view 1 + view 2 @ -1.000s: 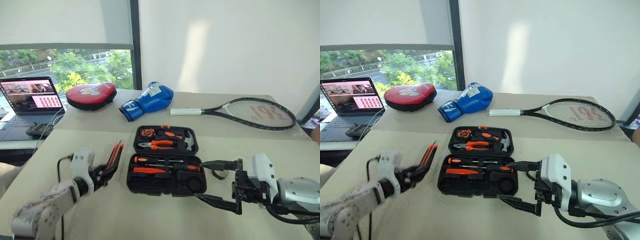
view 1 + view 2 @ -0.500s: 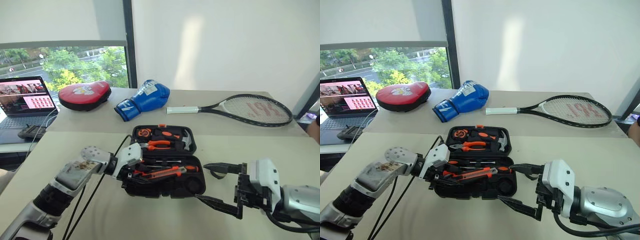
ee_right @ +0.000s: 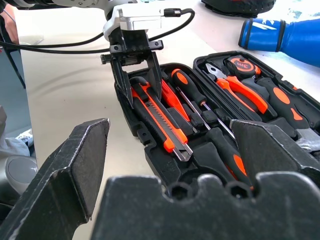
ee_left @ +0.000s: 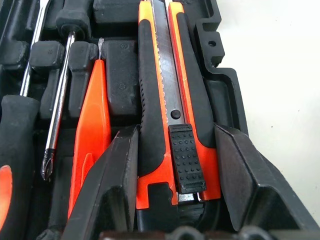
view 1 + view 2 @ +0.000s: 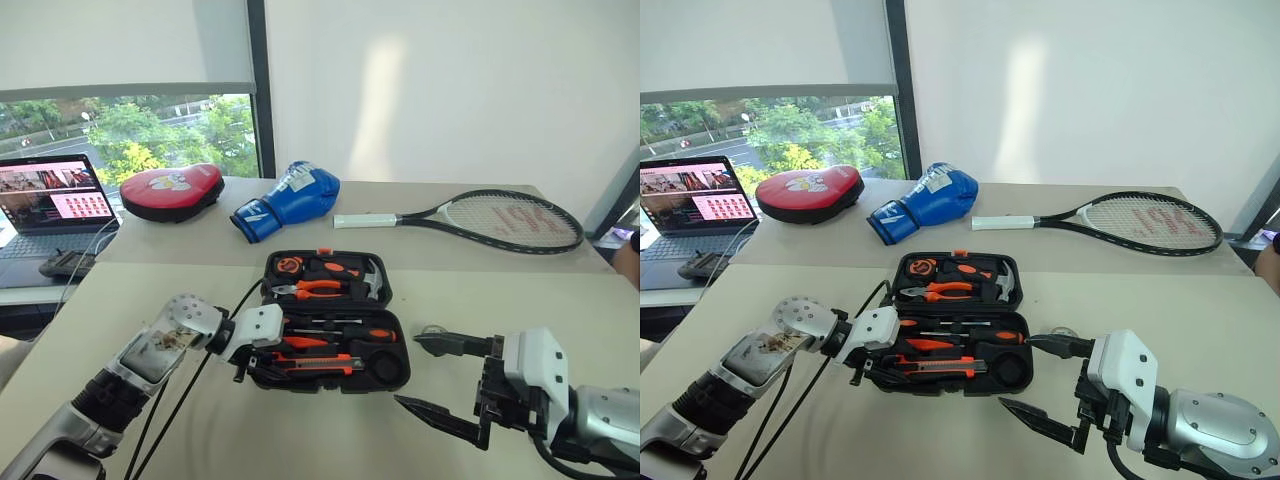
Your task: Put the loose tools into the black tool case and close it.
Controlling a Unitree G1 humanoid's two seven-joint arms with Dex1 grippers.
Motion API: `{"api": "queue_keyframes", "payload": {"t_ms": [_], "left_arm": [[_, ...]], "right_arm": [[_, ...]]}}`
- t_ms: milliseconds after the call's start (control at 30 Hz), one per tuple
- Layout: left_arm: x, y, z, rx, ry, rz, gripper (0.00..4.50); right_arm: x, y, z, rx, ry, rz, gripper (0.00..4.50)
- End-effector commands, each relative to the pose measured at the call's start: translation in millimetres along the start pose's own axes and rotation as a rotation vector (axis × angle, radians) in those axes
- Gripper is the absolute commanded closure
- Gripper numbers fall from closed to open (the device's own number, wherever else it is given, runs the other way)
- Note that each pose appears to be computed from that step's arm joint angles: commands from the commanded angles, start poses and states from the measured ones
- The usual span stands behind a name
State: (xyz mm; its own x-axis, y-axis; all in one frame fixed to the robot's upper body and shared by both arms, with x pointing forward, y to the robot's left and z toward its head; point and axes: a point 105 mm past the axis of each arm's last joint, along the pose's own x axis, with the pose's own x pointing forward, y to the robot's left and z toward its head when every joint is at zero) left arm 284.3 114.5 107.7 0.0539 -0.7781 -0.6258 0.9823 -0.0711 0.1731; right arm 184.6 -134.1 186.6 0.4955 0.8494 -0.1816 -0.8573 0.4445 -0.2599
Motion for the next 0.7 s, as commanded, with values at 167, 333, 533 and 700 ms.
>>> {"api": "queue_keyframes", "payload": {"t_ms": [167, 333, 533, 700], "left_arm": [[-5, 5, -25, 0.000, 0.066, 0.006, 2.72], [-7, 4, -28, -0.006, 0.072, -0.003, 2.72], [-1, 0, -26, -0.041, 0.050, -0.018, 2.72], [5, 1, -28, -0.040, 0.053, -0.020, 2.72]], "right_arm": [[-4, -4, 6, -0.042, -0.002, 0.004, 0.00], [-4, -4, 6, -0.042, 0.001, 0.002, 0.00], [-4, -5, 5, -0.042, 0.004, 0.001, 0.00], [-4, -6, 5, -0.044, 0.006, -0.001, 0.00]]}}
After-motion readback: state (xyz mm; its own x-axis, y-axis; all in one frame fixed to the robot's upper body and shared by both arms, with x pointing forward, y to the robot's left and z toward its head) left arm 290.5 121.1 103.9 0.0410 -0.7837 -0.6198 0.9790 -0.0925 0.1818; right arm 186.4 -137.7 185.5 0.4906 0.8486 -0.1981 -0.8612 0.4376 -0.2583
